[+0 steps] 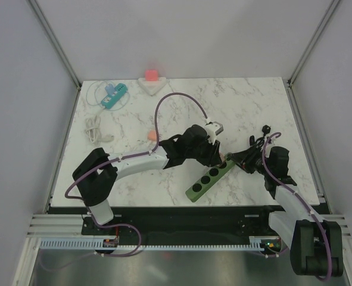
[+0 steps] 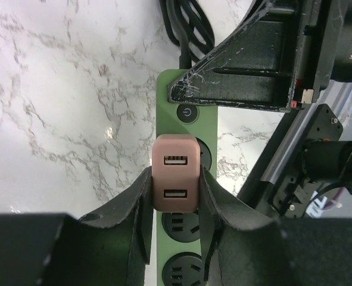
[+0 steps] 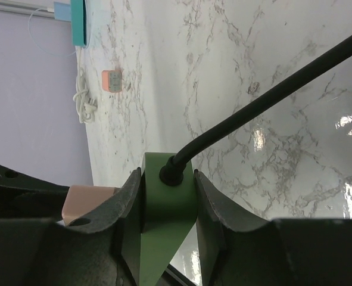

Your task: Pull the plug off the socket

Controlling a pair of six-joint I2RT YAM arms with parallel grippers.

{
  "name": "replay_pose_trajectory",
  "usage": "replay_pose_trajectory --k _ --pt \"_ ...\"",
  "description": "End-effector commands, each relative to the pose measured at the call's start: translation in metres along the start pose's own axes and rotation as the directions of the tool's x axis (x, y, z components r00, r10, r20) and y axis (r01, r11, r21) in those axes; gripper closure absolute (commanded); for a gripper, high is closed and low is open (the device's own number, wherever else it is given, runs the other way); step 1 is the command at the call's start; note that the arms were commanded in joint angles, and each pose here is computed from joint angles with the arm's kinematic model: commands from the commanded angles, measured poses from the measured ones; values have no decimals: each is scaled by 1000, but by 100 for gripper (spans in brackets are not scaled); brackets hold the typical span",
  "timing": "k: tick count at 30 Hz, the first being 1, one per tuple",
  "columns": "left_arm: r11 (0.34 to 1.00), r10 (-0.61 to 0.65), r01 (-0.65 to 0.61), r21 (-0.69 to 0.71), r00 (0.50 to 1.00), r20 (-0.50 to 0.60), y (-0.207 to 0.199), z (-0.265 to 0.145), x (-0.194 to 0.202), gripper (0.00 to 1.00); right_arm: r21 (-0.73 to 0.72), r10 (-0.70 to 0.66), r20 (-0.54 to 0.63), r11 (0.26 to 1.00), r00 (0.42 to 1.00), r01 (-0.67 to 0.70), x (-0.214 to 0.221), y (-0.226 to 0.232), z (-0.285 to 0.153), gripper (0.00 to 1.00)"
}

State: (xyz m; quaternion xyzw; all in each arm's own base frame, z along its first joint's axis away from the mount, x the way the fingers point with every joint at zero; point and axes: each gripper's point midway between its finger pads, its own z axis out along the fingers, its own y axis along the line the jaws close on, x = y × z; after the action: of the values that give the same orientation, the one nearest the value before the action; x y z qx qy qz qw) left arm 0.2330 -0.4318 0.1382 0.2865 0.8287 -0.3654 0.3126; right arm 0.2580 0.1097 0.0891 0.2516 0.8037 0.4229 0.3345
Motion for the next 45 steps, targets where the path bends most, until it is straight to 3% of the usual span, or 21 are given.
replay_pose_trajectory --k 1,3,5,11,15,23,25,27,28,29,30,33,36,38,40,43,45 --pt "980 183 -199 -4 890 418 -34 -69 -114 98 196 -46 36 980 998 39 -2 -50 -2 100" --pt "950 273 -312 10 843 463 -58 -75 -109 98 205 -42 42 978 998 32 -2 -51 -3 100" --pt "937 309 -350 -3 823 476 -66 -78 -103 98 211 -42 47 977 998 31 -3 -52 -3 100" --pt "930 329 -367 3 836 438 -67 -73 -83 98 247 -24 35 969 999 14 2 -60 -5 100" --pt "885 384 -459 82 817 431 -82 -73 -75 98 269 -20 38 963 999 9 -2 -62 -4 100" --pt "808 264 -485 334 805 531 -111 -101 -79 98 265 14 15 964 1000 -18 -3 -57 0 100" --pt "845 217 -422 327 831 512 -104 -99 -87 98 265 8 11 964 1000 -11 -4 -57 1 100" --pt "946 143 -252 201 887 439 -71 -82 -96 98 267 8 8 964 1000 -9 -3 -58 2 100" --pt "989 96 -139 57 877 472 -48 -82 -122 98 265 6 9 964 1000 -8 -3 -58 2 100" --pt "999 45 -32 -39 925 378 -18 -75 -106 98 256 1 17 967 1000 -5 -5 -56 2 100" --pt "993 -44 78 -85 936 348 -2 -67 -101 98 256 -6 22 967 1000 0 -5 -57 1 100" --pt "975 -117 161 -151 958 262 18 -63 -95 98 254 -29 30 967 999 20 -7 -55 0 100" --pt "995 -51 69 -65 969 242 3 -61 -102 98 264 -42 25 964 999 34 -8 -57 -1 100" --pt "994 26 -48 100 976 215 -27 -61 -97 98 261 -46 20 964 999 39 -7 -57 -1 100" --pt "939 153 -210 274 964 215 -58 -69 -91 98 257 -61 15 965 998 55 -8 -55 0 100" --pt "897 245 -308 318 943 224 -65 -78 -83 98 260 -77 9 963 997 71 -9 -56 -1 100" --pt "907 264 -325 267 934 240 -57 -80 -84 98 259 -80 12 963 997 74 -9 -55 -1 100"
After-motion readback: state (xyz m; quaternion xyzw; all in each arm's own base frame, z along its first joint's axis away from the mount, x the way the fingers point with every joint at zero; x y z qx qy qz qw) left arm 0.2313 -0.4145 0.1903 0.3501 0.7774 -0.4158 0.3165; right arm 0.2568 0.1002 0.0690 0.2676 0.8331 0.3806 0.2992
